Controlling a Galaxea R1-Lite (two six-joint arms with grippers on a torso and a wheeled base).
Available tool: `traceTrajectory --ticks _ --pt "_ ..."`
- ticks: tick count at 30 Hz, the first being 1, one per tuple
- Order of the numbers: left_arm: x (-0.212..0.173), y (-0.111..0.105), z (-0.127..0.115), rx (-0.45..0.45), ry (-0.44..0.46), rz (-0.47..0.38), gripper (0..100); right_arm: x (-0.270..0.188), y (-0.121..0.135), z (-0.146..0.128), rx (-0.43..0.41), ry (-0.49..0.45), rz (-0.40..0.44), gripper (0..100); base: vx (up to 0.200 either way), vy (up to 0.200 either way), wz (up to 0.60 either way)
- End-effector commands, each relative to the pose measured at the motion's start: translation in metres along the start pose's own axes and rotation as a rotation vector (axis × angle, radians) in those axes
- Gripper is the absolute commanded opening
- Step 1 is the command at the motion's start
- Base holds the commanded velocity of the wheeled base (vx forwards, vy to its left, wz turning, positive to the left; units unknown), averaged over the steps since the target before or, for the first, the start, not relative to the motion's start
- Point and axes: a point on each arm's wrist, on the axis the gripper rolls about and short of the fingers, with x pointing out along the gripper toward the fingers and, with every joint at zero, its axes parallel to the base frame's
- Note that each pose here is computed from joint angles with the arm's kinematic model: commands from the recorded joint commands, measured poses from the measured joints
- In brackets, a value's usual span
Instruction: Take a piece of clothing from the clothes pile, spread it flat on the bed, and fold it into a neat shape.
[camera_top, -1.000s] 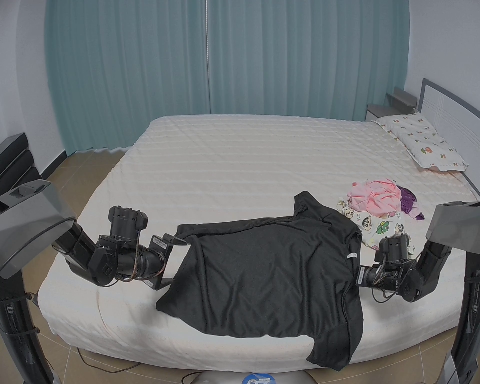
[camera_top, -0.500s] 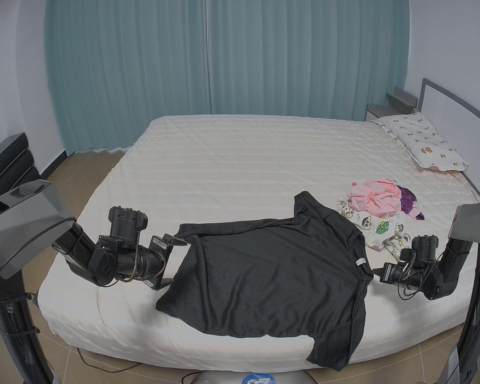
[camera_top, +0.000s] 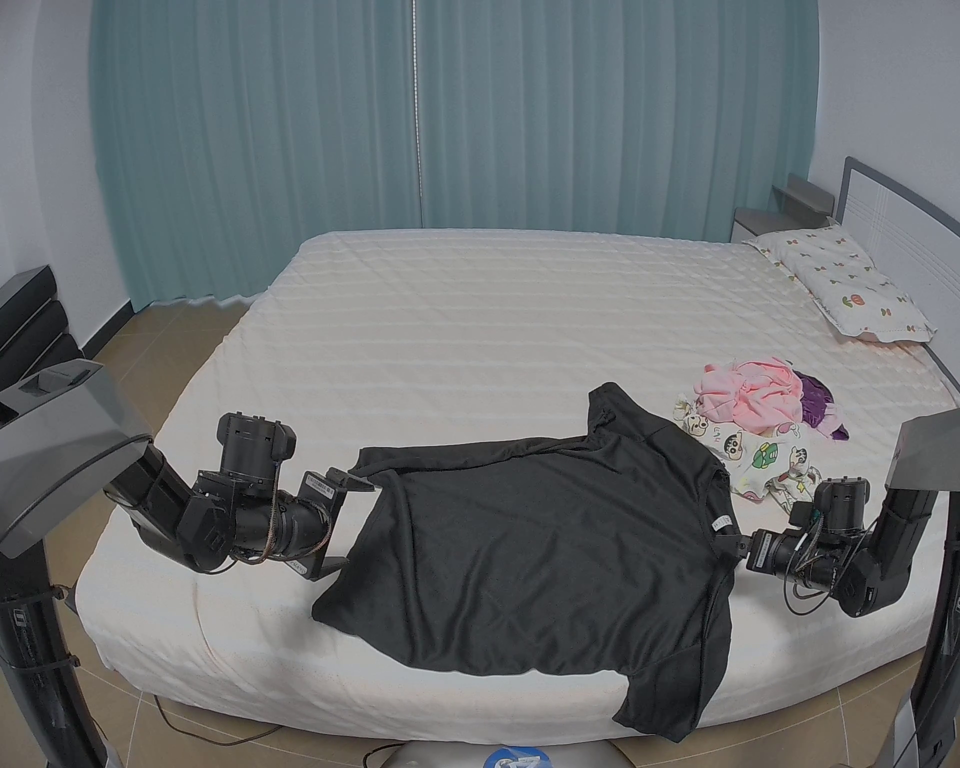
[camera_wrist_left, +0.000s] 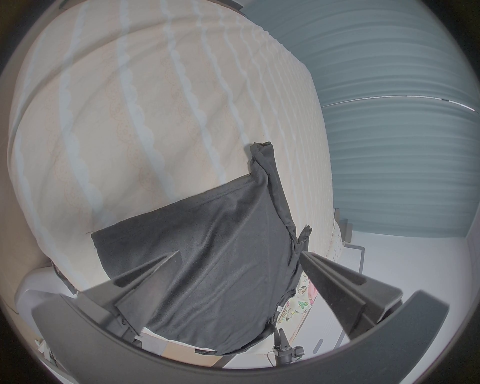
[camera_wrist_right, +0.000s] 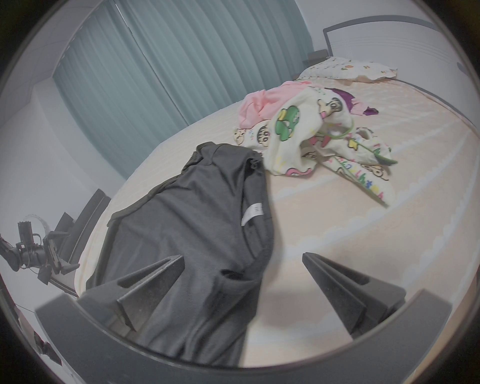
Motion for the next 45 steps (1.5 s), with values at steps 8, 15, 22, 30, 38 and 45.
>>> traceTrajectory --ticks 8,15,22,30,38,45 --pt "0.000 0.000 0.001 0.000 -0.002 0.000 100 0.020 0.024 0.002 -0.030 0.052 -0.041 0 0.000 0.000 0.00" --pt "0.001 0.000 0.001 0.000 -0.002 0.001 100 0.011 0.018 0.005 -0.015 0.080 -0.080 0 0.000 0.000 0.00" --pt "0.001 0.000 0.000 0.001 -0.001 0.001 100 -0.011 0.001 0.012 0.017 0.061 -0.122 0 0.000 0.000 0.00" --pt "0.000 0.001 0.000 0.001 -0.002 0.003 100 -0.026 -0.041 0.012 0.028 0.086 -0.140 0 0.000 0.000 0.00" --pt "0.000 0.004 -0.001 0.004 -0.002 0.015 100 -0.031 -0.076 0.002 -0.035 0.128 -0.215 0 0.000 0.000 0.00" --pt "-0.001 0.008 -0.004 0.023 0.007 0.034 100 -0.023 -0.095 -0.005 -0.063 0.130 -0.244 0 0.000 0.000 0.00"
